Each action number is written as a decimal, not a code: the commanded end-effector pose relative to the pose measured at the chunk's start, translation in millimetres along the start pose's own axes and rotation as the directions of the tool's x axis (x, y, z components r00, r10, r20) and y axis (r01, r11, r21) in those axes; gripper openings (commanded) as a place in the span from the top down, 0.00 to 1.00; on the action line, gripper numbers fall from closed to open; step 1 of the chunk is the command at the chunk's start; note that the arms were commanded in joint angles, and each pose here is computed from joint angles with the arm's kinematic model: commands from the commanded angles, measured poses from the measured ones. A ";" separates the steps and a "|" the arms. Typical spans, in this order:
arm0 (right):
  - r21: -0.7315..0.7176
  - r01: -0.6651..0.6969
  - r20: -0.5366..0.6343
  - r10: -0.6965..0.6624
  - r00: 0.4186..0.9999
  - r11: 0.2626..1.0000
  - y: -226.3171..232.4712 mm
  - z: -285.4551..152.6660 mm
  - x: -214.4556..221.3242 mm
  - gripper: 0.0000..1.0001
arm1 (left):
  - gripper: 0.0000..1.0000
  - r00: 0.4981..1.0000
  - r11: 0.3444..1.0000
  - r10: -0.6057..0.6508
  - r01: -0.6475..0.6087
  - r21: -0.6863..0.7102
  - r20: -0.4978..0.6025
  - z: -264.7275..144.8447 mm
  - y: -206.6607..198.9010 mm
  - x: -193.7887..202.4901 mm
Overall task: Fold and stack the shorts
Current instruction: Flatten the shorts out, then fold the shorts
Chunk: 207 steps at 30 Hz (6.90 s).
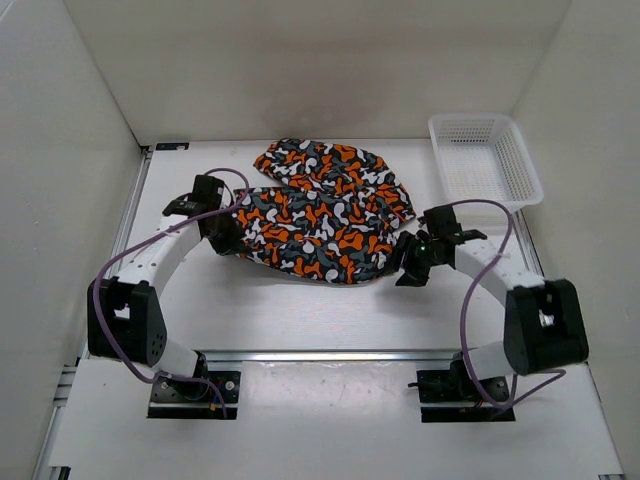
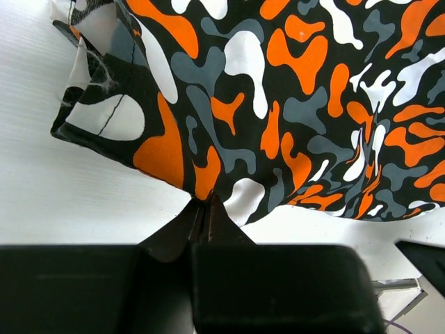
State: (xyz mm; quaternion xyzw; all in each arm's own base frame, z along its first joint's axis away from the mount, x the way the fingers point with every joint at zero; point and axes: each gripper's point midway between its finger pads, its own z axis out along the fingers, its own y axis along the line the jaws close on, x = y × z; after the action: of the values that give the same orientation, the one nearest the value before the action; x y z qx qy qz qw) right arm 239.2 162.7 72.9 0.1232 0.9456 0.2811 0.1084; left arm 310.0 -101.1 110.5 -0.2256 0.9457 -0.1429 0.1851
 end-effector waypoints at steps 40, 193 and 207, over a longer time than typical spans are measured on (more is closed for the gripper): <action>0.350 -0.016 0.478 -0.164 0.863 0.936 62.4 -94.4 -194.2 1.00 | 0.90 0.981 0.988 -0.018 -0.012 0.151 0.193 -88.6 -37.8 -86.6; -0.296 0.633 -0.099 -0.682 0.725 0.715 224.6 84.5 61.0 0.08 | 0.90 0.772 0.738 0.160 -0.507 0.445 0.616 -306.0 -218.3 -113.6; -0.048 0.448 0.551 -0.351 0.757 0.893 245.2 -78.3 -127.0 0.99 | 0.90 0.745 0.716 0.160 -0.539 0.443 0.647 -324.6 -222.5 -115.8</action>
State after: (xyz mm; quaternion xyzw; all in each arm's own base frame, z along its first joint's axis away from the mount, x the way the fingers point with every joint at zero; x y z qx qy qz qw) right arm 345.8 329.3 167.8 -0.0841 0.9159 0.2848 0.2700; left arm 356.9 -175.4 497.6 -0.0068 0.7868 -0.3172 0.5294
